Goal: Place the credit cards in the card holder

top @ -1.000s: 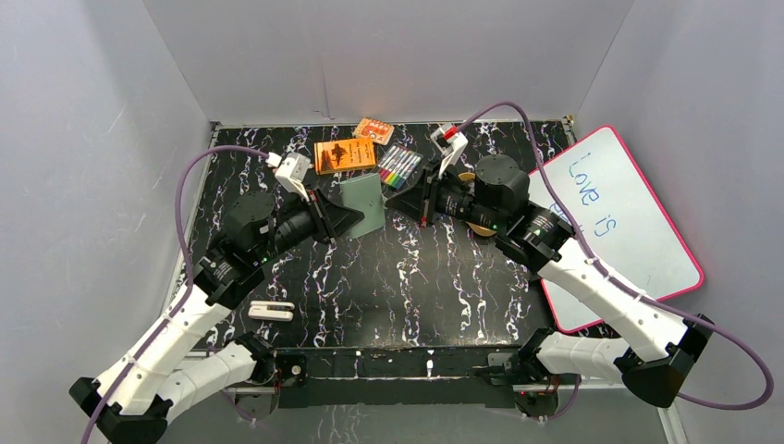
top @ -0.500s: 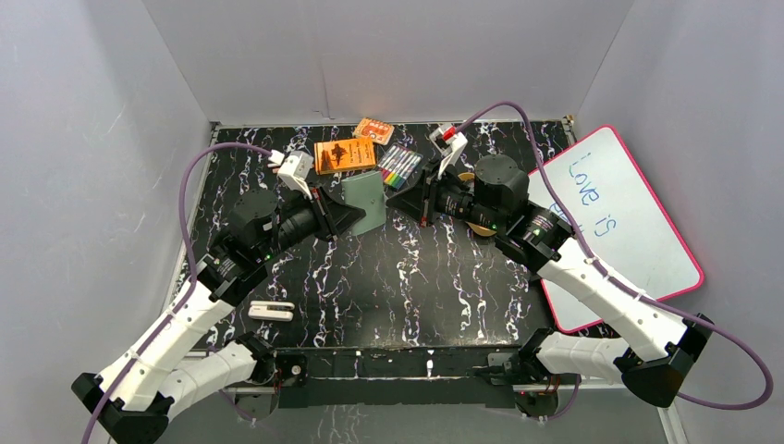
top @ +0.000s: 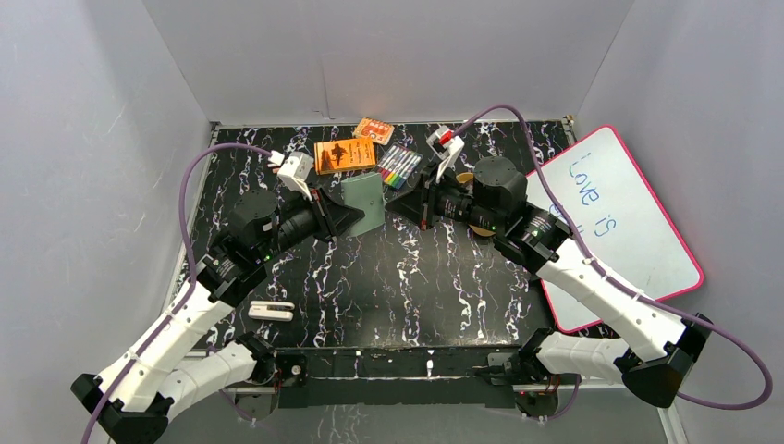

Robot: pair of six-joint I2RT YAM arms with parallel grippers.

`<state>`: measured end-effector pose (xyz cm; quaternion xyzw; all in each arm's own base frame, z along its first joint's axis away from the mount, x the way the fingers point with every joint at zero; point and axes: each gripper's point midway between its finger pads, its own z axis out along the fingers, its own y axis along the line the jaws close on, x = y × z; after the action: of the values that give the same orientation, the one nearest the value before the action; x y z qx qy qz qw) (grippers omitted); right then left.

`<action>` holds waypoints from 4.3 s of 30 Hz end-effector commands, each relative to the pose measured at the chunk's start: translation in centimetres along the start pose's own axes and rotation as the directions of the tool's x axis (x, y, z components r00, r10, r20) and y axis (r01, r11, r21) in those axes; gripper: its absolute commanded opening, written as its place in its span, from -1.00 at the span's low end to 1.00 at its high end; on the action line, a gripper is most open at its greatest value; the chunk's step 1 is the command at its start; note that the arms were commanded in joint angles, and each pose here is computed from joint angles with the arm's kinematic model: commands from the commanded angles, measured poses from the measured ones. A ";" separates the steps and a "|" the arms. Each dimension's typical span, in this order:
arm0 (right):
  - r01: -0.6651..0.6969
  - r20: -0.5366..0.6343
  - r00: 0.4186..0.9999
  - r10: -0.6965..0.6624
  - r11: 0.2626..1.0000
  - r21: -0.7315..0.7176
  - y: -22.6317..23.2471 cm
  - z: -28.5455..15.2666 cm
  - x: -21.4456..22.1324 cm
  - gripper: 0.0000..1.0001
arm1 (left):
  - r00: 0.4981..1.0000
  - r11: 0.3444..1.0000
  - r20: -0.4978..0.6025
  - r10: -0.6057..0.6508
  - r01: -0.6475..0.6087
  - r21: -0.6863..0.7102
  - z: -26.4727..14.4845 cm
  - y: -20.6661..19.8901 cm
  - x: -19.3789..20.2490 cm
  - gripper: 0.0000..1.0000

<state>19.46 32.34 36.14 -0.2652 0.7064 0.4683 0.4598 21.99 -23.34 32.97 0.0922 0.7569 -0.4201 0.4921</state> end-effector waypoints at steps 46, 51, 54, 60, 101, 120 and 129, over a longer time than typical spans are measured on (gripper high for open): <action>-0.024 0.030 0.999 0.023 1.000 0.016 -1.1 3.1 -0.6 -1.00 | 0.998 0.998 0.014 0.066 -0.067 0.021 -0.6 -1.1 -1.6 -1.00; -0.029 0.031 0.999 0.028 0.999 0.020 -1.3 3.4 -0.5 -1.00 | 0.998 0.998 0.007 0.069 -0.069 0.011 -0.6 -0.9 -1.5 -1.00; -0.033 0.038 0.999 0.032 0.999 0.012 -1.2 3.4 -0.6 -1.00 | 0.997 0.997 0.003 0.071 -0.071 0.008 -0.6 -0.8 -1.4 -1.00; -0.037 0.041 0.998 0.037 0.999 -0.012 -0.8 3.7 -0.7 -1.00 | 0.997 0.997 -0.001 0.073 -0.073 0.012 -0.6 -0.8 -1.3 -1.00; -0.037 0.035 0.999 0.039 0.997 -0.063 0.0 4.1 -0.7 -1.00 | 0.996 0.997 0.035 0.079 -0.080 0.023 -1.4 -1.3 -2.0 -1.00; -0.050 0.037 0.998 0.054 0.995 -0.090 0.3 4.7 -0.8 -1.00 | 0.996 0.984 -0.019 0.086 -0.082 0.158 -1.3 -3.6 -1.1 -1.00; -0.057 0.035 0.998 0.060 0.994 -0.097 0.4 4.9 -0.7 -1.00 | 0.996 0.964 -0.014 0.090 -0.084 0.251 -2.0 -5.4 -1.3 -1.00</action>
<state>21.10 35.99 33.61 -0.2551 0.7145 0.4974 0.4208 21.50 -22.94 31.97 0.1262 0.7731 -0.4000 0.4758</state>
